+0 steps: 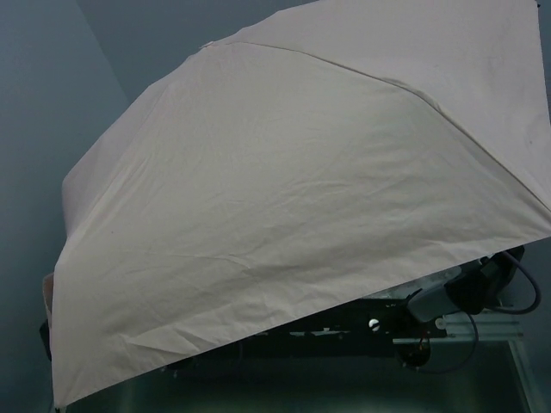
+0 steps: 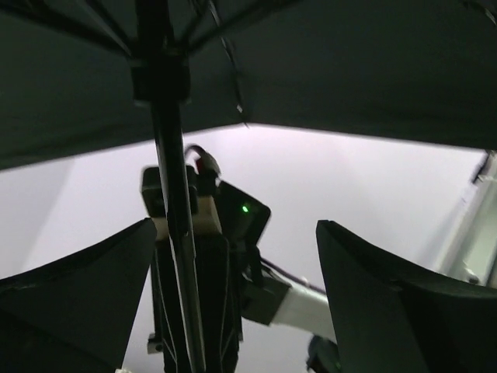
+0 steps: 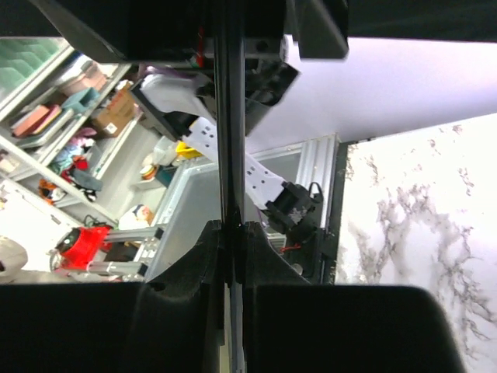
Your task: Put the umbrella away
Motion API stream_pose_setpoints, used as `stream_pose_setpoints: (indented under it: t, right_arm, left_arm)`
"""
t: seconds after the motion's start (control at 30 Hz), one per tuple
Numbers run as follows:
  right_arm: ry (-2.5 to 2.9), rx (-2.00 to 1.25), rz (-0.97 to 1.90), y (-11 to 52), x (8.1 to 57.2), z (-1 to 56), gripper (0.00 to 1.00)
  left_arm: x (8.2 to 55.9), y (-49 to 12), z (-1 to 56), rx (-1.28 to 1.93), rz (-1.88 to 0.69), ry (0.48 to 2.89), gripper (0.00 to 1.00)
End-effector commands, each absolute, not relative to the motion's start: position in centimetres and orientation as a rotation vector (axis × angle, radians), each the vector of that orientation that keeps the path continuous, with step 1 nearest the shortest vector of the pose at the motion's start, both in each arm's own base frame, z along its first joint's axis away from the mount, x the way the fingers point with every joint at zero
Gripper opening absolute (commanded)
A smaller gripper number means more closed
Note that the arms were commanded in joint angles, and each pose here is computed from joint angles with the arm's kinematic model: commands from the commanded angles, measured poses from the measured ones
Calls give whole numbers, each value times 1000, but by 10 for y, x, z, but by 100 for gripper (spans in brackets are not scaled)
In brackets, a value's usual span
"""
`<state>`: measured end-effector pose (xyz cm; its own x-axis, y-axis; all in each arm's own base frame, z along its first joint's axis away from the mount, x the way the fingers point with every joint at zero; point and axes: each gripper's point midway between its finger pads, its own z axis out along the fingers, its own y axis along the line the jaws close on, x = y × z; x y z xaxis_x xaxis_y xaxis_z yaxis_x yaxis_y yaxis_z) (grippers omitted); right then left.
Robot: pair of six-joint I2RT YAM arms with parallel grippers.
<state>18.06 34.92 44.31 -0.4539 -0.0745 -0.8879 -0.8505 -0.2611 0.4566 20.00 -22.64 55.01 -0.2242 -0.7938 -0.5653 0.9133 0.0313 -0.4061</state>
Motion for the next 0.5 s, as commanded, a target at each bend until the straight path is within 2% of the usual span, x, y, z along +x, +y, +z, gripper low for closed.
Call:
stream_pose_setpoints:
  t: [0.0,0.13,0.23,0.47]
  right_arm:
    - [1404,-1143,1631,351,194,444,1]
    - [1411,-1141,1606,352,198,440,1]
    - [1408,-1138,1586,352,199,440,1]
    - [1431,-1119,1531,352,207,435,1]
  left_arm:
    - [232,-194,556,-57,-1391,884,88]
    - [242,-186,560,-141,-1361,894,88]
    - [256,-179,565,-221,-1339,877,83]
    - [264,-176,580,-250,-1338,824,77]
